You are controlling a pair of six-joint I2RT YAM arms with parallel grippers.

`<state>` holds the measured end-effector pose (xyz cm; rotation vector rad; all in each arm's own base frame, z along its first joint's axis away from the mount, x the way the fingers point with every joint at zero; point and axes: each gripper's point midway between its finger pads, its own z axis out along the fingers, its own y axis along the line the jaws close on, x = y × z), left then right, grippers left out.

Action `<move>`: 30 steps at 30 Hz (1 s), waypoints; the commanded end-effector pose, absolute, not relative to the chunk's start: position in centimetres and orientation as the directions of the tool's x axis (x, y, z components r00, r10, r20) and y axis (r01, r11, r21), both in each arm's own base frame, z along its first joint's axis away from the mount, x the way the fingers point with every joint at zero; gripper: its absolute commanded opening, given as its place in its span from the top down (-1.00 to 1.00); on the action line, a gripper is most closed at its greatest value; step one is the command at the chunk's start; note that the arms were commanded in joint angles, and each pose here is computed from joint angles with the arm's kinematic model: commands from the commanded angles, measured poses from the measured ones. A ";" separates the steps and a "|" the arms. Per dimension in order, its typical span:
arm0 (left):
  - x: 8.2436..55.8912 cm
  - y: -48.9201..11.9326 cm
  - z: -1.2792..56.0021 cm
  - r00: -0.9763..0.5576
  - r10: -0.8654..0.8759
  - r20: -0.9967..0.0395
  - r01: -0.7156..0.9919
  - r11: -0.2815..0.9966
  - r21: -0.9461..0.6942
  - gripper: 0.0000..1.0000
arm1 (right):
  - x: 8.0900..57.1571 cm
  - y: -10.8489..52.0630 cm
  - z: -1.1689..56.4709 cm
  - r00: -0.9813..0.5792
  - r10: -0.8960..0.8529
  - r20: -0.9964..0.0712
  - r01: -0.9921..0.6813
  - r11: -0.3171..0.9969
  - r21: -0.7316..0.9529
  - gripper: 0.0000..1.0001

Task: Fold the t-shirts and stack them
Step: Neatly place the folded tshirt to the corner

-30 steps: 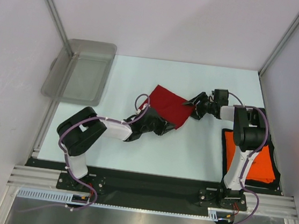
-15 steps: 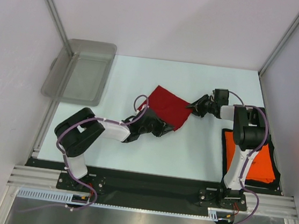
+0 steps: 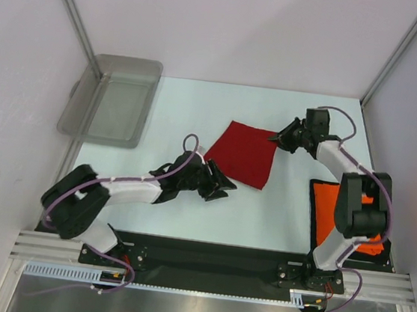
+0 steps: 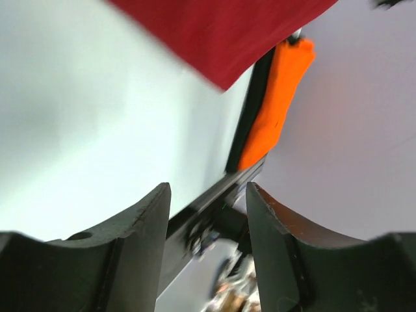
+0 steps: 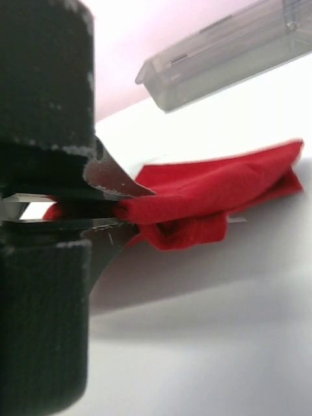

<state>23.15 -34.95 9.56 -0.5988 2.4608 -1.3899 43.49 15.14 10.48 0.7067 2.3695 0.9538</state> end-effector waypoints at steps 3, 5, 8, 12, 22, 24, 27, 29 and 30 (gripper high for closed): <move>19.5 -32.1 12.5 -0.944 -0.244 -0.222 0.045 0.570 -0.821 -0.11 | 41.3 10.9 16.9 -0.665 0.584 -0.466 0.253 0.763 0.594 1.00; 18.4 -31.1 13.8 -0.941 -0.189 -0.280 0.123 0.581 -0.804 -0.11 | 40.5 9.6 17.4 -0.649 0.570 -0.504 0.269 0.791 0.549 1.00; 17.1 -30.1 15.7 -0.930 -0.144 -0.337 0.201 0.567 -0.799 -0.17 | 39.6 8.0 19.3 -0.617 0.578 -0.534 0.288 0.798 0.530 1.00; 15.8 -29.9 17.8 -0.917 -0.080 -0.390 0.296 0.518 -0.802 -0.16 | 39.0 6.0 22.4 -0.561 0.580 -0.590 0.304 0.808 0.504 1.00; 12.9 -29.8 18.9 -0.914 0.054 -0.403 0.387 0.418 -0.822 -0.18 | 35.9 0.5 26.3 -0.432 0.612 -0.663 0.464 0.781 0.418 1.00; 12.7 -29.3 18.9 -0.913 0.067 -0.403 0.392 0.416 -0.820 -0.18 | 35.5 -0.1 27.4 -0.392 0.631 -0.669 0.498 0.757 0.422 1.00; 12.8 -28.8 19.1 -0.908 0.072 -0.414 0.407 0.398 -0.822 -0.18 | 34.5 -0.7 28.6 -0.349 0.647 -0.678 0.521 0.735 0.433 1.00; 13.2 -28.4 18.7 -0.911 0.065 -0.408 0.398 0.403 -0.824 -0.18 | 34.1 -1.0 29.0 -0.329 0.656 -0.679 0.538 0.721 0.436 1.00; 13.0 -28.3 18.6 -0.915 0.074 -0.397 0.393 0.394 -0.831 -0.18 | 34.1 -1.3 29.9 -0.307 0.655 -0.690 0.544 0.716 0.438 1.00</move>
